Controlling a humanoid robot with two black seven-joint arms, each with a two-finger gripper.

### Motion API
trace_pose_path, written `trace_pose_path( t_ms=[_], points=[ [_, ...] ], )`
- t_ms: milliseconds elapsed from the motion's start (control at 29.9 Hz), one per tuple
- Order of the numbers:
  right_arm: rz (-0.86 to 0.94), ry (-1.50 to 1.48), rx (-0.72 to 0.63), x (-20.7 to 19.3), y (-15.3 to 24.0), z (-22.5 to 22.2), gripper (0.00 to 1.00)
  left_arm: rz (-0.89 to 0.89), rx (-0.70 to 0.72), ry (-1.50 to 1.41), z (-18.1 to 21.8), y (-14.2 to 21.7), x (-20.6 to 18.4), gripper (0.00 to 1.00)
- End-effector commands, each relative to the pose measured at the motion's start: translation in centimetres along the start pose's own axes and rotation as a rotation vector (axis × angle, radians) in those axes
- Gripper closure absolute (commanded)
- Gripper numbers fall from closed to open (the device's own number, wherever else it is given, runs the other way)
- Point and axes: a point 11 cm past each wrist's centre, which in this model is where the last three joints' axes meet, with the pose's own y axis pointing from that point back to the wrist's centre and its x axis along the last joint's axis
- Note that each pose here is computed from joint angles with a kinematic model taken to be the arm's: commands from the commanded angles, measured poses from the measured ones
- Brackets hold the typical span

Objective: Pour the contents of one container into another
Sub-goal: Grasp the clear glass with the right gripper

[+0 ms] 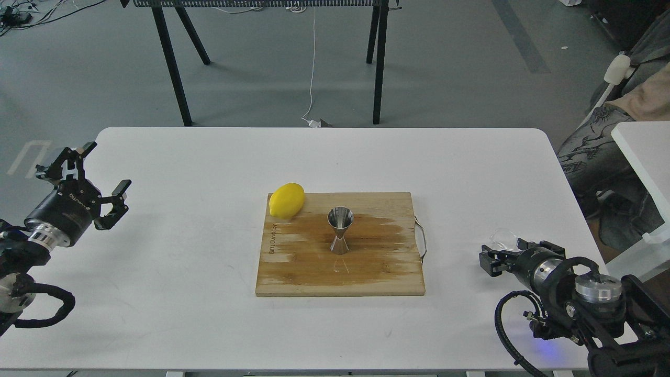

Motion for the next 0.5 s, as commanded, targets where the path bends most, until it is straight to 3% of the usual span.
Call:
trace_pose_path(
  t_ms=[0,468],
  points=[
    [-0.011,-0.004,-0.003,-0.48,-0.09,0.19,0.25,-0.001,0.001,0.001,-0.09,-0.04,-0.08,0.01],
    [-0.023,-0.007,-0.004,-1.04,-0.26,0.66,0.28,0.001,0.001,0.0,-0.04,0.0,0.02,0.01]
  ],
)
